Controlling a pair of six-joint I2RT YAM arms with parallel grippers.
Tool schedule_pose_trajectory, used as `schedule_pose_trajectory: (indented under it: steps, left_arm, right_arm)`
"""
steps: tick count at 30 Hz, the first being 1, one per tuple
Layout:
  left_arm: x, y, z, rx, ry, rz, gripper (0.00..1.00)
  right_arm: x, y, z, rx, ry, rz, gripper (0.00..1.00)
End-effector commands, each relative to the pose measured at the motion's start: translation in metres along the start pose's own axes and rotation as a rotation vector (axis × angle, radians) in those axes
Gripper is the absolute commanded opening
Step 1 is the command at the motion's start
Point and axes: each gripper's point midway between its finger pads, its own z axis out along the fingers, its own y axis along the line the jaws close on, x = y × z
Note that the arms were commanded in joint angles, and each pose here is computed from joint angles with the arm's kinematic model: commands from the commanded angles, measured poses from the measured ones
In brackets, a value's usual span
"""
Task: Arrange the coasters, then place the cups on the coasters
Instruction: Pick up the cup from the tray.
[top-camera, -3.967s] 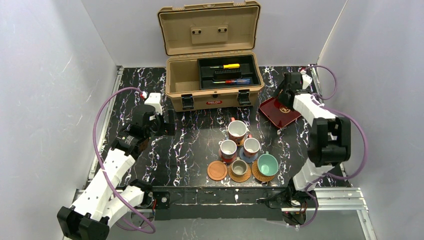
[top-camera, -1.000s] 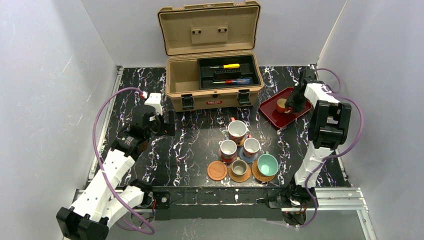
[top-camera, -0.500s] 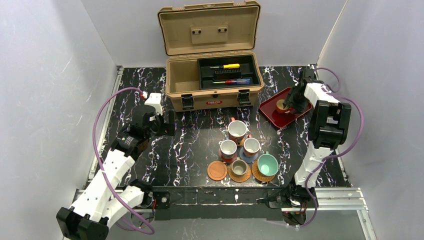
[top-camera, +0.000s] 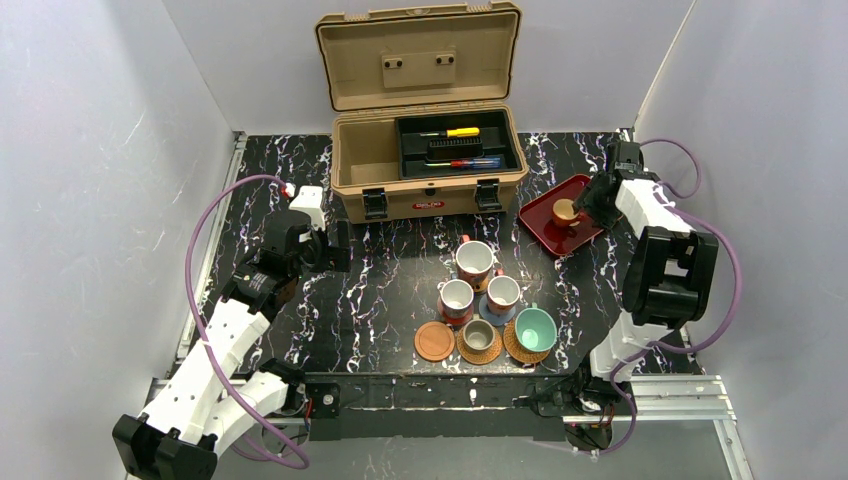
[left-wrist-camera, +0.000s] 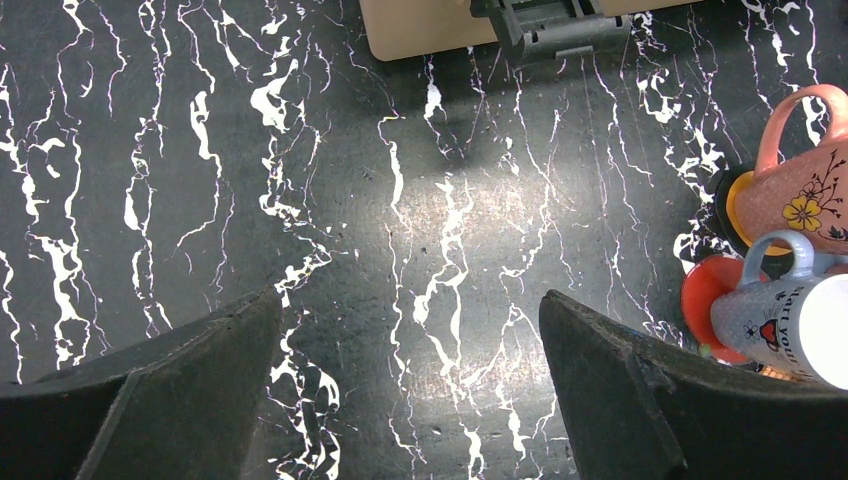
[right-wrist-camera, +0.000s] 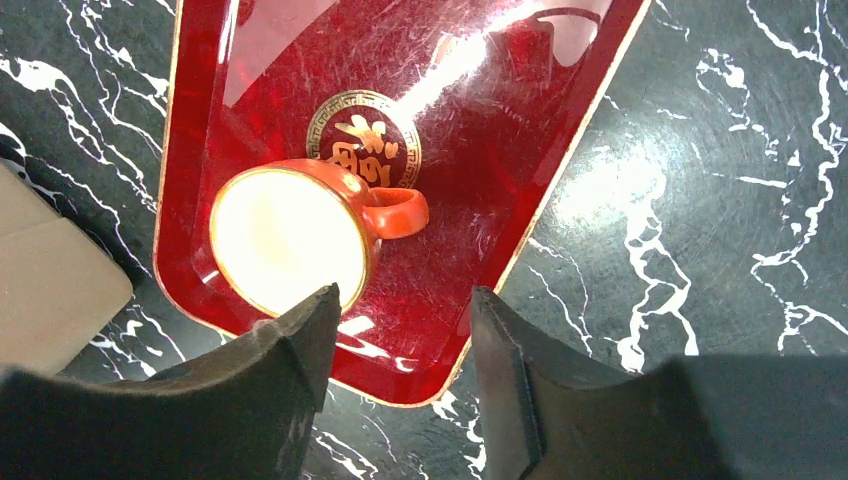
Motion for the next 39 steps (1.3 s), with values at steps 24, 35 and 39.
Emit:
schedule_pose_trajectory:
  steps: [24,35,39]
  left_arm:
    - [0.006,-0.003,-0.003,0.016,0.008,0.008,0.99]
    - [0.006,-0.003,-0.002,0.016,0.01,0.011,1.0]
    - [0.006,-0.003,-0.002,0.016,0.01,0.011,0.99]
  right_arm:
    - [0.008,0.024,0.019,-0.063,-0.081,0.14,0.49]
    - [0.018,0.023,0.031,-0.043,-0.066,0.138,0.34]
    - [0.018,0.024,0.033,-0.042,-0.062,0.137,0.24]
